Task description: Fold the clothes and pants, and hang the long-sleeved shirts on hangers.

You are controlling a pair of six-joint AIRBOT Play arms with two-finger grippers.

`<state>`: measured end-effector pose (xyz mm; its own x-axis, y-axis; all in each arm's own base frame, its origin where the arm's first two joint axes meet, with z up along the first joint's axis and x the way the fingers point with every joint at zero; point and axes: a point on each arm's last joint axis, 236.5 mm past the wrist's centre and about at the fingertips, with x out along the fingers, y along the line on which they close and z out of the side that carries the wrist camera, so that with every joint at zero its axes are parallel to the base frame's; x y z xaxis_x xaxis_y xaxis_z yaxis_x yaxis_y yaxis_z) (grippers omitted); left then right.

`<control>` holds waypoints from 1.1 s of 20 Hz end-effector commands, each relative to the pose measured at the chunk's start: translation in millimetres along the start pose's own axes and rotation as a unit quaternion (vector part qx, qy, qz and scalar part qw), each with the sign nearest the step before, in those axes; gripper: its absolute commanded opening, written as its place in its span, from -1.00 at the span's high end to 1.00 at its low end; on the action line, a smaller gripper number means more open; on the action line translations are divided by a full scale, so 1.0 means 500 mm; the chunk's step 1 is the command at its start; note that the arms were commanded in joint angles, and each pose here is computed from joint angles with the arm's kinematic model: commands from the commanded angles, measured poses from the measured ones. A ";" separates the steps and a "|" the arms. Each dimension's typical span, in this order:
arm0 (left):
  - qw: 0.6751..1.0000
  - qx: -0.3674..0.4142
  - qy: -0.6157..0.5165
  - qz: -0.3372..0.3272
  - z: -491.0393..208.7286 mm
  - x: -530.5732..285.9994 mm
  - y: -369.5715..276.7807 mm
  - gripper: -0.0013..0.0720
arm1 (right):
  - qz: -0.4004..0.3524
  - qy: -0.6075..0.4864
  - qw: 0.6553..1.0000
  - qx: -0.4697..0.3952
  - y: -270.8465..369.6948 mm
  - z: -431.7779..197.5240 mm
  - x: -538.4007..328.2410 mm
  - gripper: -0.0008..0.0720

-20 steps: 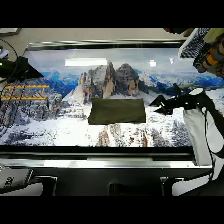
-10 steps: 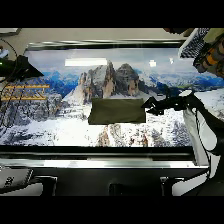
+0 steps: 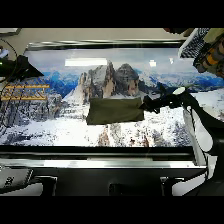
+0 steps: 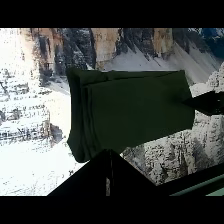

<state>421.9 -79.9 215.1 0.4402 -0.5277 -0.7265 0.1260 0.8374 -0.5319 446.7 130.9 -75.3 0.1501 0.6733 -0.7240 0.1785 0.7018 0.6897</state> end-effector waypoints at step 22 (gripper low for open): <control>1.000 -0.012 0.014 0.000 0.004 0.032 0.023 0.92 | 0.049 -0.470 0.851 0.229 -0.110 0.405 -0.748 0.89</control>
<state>432.1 -78.4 198.4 0.4160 -0.5307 -0.7385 0.1034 0.8344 -0.5414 582.1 -171.9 130.0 0.8234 0.1622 -0.5437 0.4431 0.4147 0.7948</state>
